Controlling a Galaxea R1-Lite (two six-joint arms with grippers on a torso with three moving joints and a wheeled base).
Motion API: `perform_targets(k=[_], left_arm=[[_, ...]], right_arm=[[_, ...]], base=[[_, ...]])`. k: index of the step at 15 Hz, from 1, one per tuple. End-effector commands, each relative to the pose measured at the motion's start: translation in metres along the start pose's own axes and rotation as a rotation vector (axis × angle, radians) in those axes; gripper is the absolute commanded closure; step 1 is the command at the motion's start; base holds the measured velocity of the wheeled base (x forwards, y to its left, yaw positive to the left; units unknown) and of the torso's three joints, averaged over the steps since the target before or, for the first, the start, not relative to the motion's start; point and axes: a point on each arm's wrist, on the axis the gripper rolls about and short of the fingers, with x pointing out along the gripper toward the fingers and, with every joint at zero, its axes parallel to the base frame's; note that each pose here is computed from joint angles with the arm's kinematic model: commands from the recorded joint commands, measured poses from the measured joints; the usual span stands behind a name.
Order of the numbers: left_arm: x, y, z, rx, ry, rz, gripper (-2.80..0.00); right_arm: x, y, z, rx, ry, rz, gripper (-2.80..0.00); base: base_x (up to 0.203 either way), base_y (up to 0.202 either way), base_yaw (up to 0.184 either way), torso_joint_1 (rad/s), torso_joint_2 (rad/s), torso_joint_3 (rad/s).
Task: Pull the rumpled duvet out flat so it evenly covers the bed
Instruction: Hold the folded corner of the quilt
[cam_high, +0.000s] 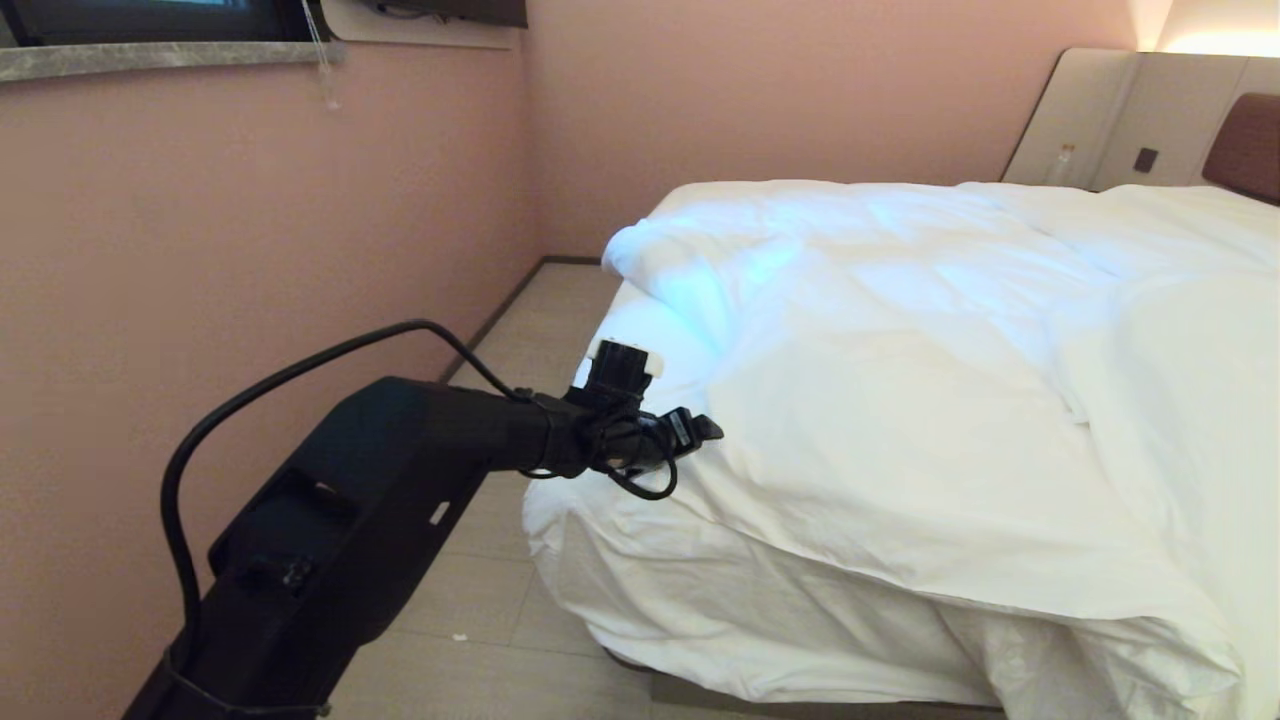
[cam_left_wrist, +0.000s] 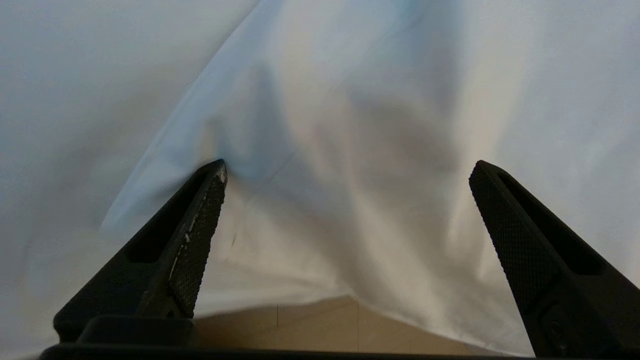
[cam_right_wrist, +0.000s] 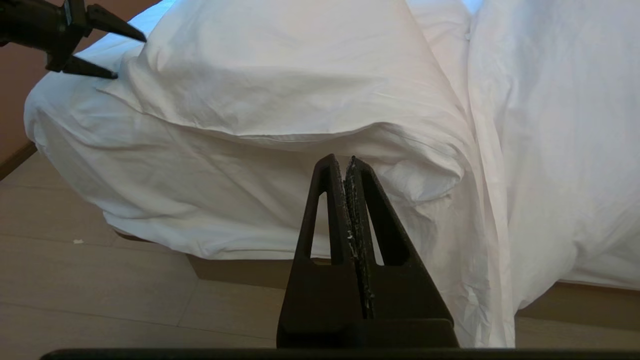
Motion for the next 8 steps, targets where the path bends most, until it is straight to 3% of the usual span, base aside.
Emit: perform_targets(k=[1,8], left_arm=[[0.0001,0.0061,0.0049,-0.005,-0.018,-0.002,-2.8],[0.01,0.0108,-0.0048,0.061,0.016,-0.009,-2.8]], right_arm=[[0.0001,0.0,-0.0001,0.0,0.002,0.001,0.0],[0.0001,0.0,-0.0001,0.0,0.002,0.001,0.0]], base=[[0.0,0.0,0.0,0.0,0.0,0.0],[0.0,0.0,0.0,0.0,0.0,0.0]])
